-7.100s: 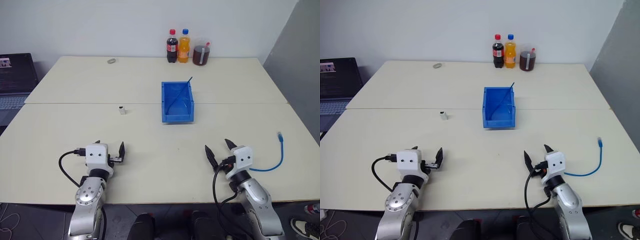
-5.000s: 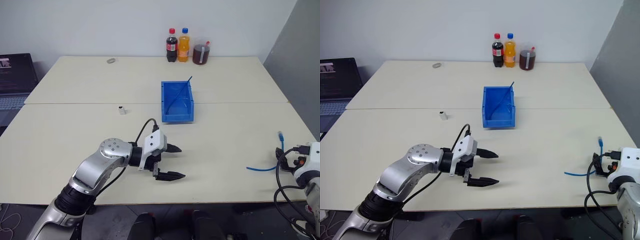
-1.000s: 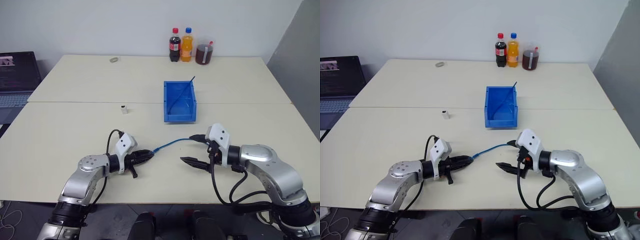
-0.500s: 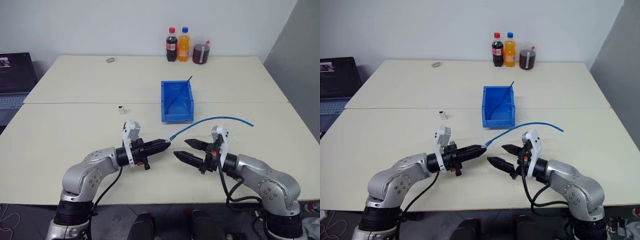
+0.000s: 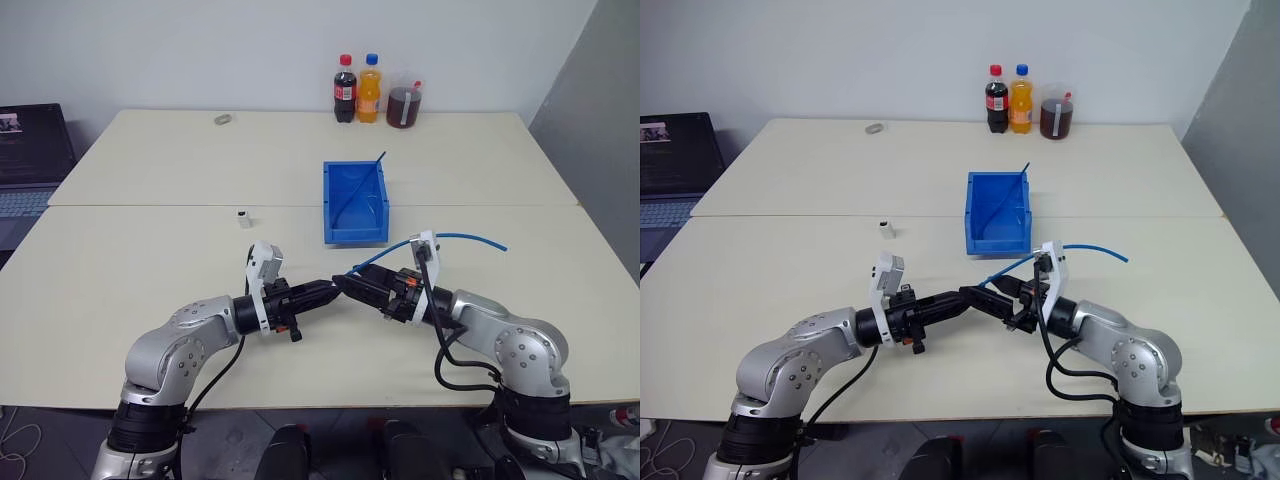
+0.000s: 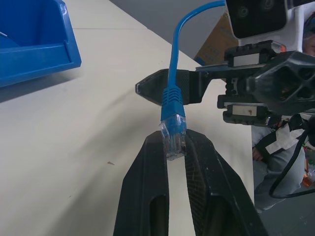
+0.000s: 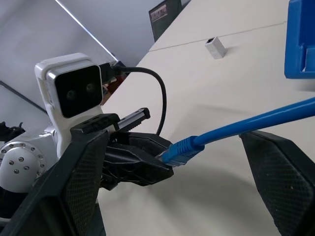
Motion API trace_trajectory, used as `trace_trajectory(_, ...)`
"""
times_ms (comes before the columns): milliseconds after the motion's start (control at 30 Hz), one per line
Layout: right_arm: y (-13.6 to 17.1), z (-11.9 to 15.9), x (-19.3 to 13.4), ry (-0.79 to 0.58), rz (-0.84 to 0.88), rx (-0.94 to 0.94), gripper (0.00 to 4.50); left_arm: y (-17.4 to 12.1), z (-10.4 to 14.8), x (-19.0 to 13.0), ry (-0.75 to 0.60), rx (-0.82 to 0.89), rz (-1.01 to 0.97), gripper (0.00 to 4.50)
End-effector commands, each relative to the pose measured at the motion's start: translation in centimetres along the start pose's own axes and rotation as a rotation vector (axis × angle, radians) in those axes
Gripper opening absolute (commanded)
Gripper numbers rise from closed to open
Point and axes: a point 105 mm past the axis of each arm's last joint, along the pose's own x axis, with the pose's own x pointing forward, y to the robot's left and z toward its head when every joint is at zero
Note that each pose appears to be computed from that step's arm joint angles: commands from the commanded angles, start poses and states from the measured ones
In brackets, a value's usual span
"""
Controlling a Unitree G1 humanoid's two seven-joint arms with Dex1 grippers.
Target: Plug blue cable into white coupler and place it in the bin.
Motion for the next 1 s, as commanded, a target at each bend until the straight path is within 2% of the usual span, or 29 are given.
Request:
trace_trajectory(33,1.4,0.7,0.6,-0.011,0.079,-0.012,4.11,-0.9,0.9,0.0,-0.022,0.056,-0.027,0.20)
trace_trajectory(100,1.4,0.7,0.7,-0.013,0.084,-0.004,3.84,-0.9,0.9,0.0,-0.023,0.052,-0.026,0.20)
trace_trajectory(133,1.4,0.8,0.8,-0.019,0.088,0.001,3.45,-0.9,0.9,0.0,-0.024,0.050,-0.025,0.20)
trace_trajectory(300,2.1,1.2,0.7,-0.031,0.134,0.023,2.34,-0.7,0.7,-0.3,-0.015,0.047,-0.020,0.20)
trace_trajectory(400,2.5,0.9,0.6,-0.015,0.156,0.031,1.39,-0.5,0.6,-0.4,-0.013,0.049,-0.010,0.19)
trace_trajectory(567,2.9,0.4,0.4,0.017,0.175,0.029,0.14,-0.4,0.7,-0.5,-0.016,0.053,-0.005,0.18)
trace_trajectory(933,2.9,0.2,0.5,0.038,0.175,-0.020,0.07,0.2,0.3,-0.4,0.001,0.113,0.033,0.17)
trace_trajectory(967,2.9,0.2,0.5,0.035,0.170,-0.027,0.07,0.3,0.2,-0.5,0.012,0.128,0.043,0.88)
trace_trajectory(1000,2.8,0.2,0.5,0.033,0.164,-0.035,0.07,0.5,0.1,-0.7,0.021,0.150,0.058,1.03)
